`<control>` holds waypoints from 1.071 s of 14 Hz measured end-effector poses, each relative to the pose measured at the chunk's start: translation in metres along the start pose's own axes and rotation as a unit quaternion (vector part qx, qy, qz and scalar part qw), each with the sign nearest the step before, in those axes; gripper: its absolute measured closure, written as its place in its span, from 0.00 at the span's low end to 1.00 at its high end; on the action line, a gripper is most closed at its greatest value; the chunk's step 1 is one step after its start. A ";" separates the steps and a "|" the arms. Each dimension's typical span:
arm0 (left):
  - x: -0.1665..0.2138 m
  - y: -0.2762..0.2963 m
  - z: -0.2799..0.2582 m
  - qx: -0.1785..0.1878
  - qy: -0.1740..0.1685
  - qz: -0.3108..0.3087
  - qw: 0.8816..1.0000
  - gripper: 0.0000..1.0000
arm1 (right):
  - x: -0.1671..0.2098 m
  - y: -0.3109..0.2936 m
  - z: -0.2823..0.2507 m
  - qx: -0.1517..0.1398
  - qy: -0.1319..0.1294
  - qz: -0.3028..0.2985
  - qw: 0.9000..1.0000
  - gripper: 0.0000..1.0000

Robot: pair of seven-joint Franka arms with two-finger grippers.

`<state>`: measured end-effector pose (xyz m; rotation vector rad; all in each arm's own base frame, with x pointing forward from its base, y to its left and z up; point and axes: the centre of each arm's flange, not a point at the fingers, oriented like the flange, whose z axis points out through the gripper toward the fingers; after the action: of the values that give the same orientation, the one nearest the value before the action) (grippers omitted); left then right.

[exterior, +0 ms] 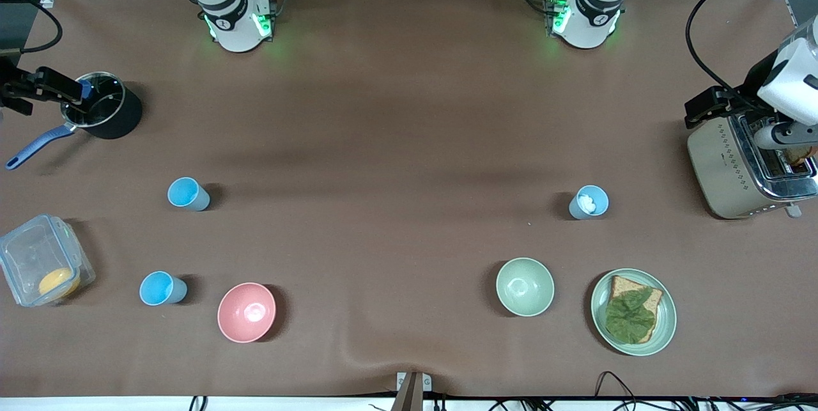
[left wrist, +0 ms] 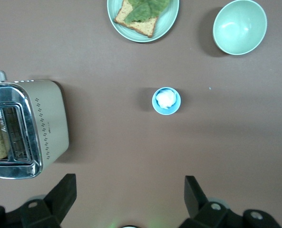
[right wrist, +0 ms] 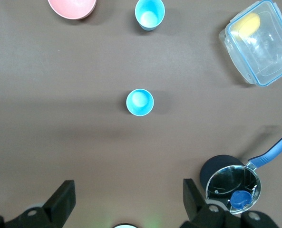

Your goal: Stack blue cups with both arms

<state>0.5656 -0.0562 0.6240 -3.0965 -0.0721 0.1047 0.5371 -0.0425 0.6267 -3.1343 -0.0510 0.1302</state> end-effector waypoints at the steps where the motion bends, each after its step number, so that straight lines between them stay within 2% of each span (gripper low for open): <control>1: 0.000 0.000 0.000 -0.001 0.000 0.000 1.000 0.00 | 0.000 0.000 0.000 0.000 0.000 0.000 1.000 0.00; 7: 0.000 0.000 0.000 -0.001 -0.001 0.000 1.000 0.00 | 0.002 0.000 0.005 0.001 -0.006 0.000 1.000 0.00; 15: 0.000 0.003 0.004 0.000 -0.005 0.003 1.000 0.00 | 0.009 0.001 0.038 0.003 -0.027 0.000 1.000 0.00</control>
<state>0.5651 -0.0592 0.6197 -3.0970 -0.0637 0.1214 0.5432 -0.0429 0.5881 -3.1251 -0.0510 0.2157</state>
